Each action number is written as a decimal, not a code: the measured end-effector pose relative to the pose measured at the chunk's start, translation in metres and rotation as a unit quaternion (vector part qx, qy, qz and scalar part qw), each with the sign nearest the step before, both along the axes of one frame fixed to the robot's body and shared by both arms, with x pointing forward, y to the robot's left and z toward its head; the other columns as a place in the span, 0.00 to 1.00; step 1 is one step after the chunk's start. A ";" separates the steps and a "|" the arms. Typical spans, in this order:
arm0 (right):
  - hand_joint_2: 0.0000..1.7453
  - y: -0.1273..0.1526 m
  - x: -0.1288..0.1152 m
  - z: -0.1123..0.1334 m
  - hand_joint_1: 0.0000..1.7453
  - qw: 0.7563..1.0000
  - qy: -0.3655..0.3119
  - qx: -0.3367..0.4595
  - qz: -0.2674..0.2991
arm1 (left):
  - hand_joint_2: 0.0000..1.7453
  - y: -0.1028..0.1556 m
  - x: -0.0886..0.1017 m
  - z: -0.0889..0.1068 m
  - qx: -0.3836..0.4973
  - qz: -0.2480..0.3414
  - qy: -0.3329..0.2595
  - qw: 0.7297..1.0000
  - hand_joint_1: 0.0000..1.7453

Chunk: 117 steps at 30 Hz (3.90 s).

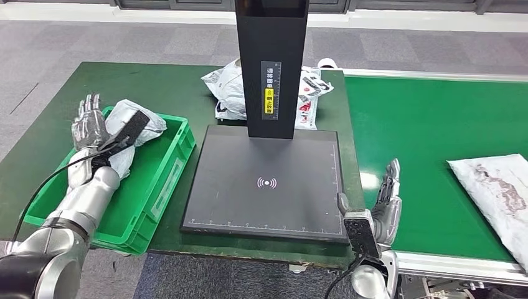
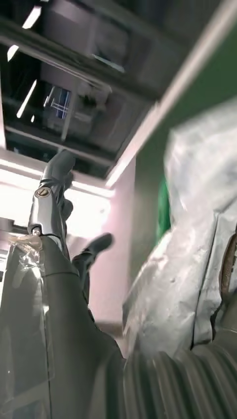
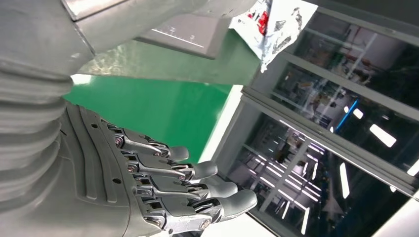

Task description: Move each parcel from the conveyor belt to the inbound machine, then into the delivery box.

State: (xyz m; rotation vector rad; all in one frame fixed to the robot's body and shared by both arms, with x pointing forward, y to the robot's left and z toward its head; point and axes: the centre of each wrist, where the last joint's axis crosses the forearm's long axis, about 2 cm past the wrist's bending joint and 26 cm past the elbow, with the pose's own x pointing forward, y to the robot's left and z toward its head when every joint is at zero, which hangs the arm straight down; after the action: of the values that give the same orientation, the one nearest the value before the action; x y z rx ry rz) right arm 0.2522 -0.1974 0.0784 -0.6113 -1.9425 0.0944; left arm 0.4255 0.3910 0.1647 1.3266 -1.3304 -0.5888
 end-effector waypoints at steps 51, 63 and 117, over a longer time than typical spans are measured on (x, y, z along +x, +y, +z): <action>1.00 -0.075 0.006 -0.041 0.00 0.988 0.151 0.039 0.019 | 1.00 -0.014 -0.008 -0.016 -0.379 -0.144 -0.117 0.907 0.00; 1.00 -0.094 0.027 -0.026 0.00 0.965 0.078 -0.226 -0.104 | 1.00 -0.159 -0.036 -0.020 -0.501 -0.309 -0.238 0.773 0.00; 1.00 -0.254 -0.018 -0.096 1.00 0.691 0.587 -0.278 -0.319 | 1.00 -0.337 -0.090 -0.054 -0.438 -0.415 -0.059 0.795 0.00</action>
State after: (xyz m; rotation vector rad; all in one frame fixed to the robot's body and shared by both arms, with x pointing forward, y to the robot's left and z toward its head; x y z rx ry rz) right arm 0.2339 -0.4517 -0.0180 -1.2055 -0.3470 0.5079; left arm 0.3355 0.0541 0.1108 -0.0355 -1.9471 -0.3505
